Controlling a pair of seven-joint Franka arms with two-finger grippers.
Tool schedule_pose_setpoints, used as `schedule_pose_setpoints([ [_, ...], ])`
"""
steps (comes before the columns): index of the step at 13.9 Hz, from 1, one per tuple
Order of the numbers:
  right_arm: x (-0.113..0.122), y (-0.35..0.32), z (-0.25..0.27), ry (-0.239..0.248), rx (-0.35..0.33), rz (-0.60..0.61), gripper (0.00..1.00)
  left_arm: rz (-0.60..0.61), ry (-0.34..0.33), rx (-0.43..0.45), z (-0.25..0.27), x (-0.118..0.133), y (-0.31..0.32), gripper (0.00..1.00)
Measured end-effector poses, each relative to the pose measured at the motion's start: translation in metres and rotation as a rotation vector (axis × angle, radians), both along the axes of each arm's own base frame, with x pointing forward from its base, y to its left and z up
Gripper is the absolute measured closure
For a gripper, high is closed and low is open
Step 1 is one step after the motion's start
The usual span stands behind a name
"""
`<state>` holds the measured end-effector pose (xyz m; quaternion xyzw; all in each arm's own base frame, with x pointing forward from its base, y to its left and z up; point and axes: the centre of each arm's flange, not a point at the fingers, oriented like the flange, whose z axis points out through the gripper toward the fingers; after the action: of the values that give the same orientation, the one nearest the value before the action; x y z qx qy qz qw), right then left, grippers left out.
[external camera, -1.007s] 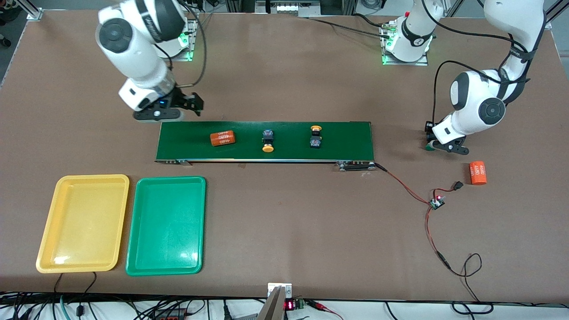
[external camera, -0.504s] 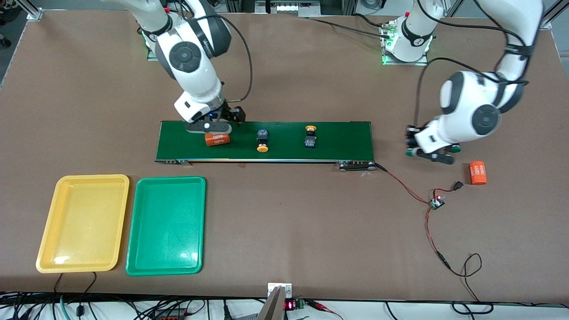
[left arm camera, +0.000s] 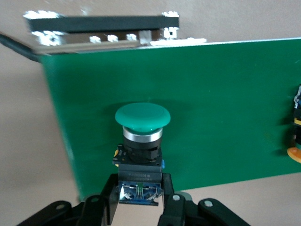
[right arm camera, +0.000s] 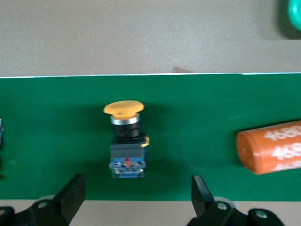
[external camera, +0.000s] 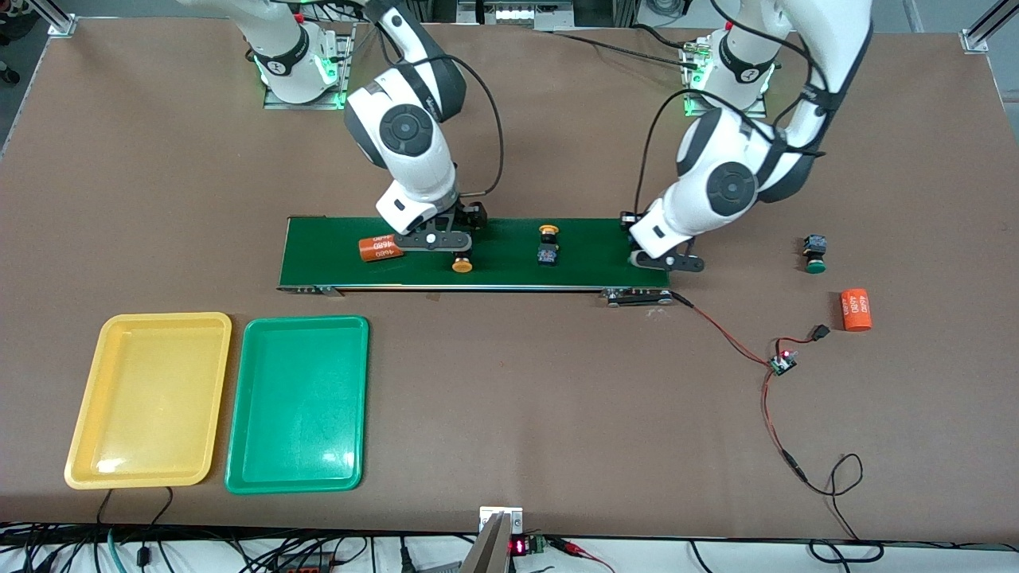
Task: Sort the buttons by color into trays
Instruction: 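Lift the yellow button with the right gripper while the left gripper withdraws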
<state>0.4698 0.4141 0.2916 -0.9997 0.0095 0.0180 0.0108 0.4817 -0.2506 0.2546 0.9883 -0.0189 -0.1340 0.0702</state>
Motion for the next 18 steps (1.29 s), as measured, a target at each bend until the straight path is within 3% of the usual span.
schedule_pose_setpoints([
  [1, -0.001, 0.003, -0.006, 0.001, -0.002, 0.0, 0.0, 0.006, 0.005, 0.001, -0.004, 0.0, 0.0, 0.59],
  [2, -0.001, 0.004, -0.01, 0.002, -0.003, 0.001, 0.0, 0.01, 0.008, 0.001, -0.007, 0.002, 0.002, 0.53],
  [8, 0.006, -0.001, -0.036, 0.0, -0.014, -0.008, 0.03, 0.047, -0.024, -0.005, 0.027, 0.021, 0.02, 0.01],
  [9, 0.008, -0.003, -0.04, -0.002, -0.016, -0.004, 0.04, 0.064, -0.013, 0.005, 0.037, 0.025, 0.033, 0.0],
  [11, 0.012, -0.009, -0.046, -0.001, -0.024, 0.008, 0.25, 0.1, 0.011, 0.054, 0.052, 0.037, 0.075, 0.0],
  [14, 0.022, -0.023, -0.05, -0.004, -0.037, 0.024, 0.57, 0.121, 0.004, 0.213, 0.052, 0.054, 0.162, 0.0],
  [18, 0.042, -0.044, -0.04, -0.028, -0.044, 0.03, 0.57, 0.035, -0.038, 0.332, 0.047, 0.067, 0.252, 0.0],
])
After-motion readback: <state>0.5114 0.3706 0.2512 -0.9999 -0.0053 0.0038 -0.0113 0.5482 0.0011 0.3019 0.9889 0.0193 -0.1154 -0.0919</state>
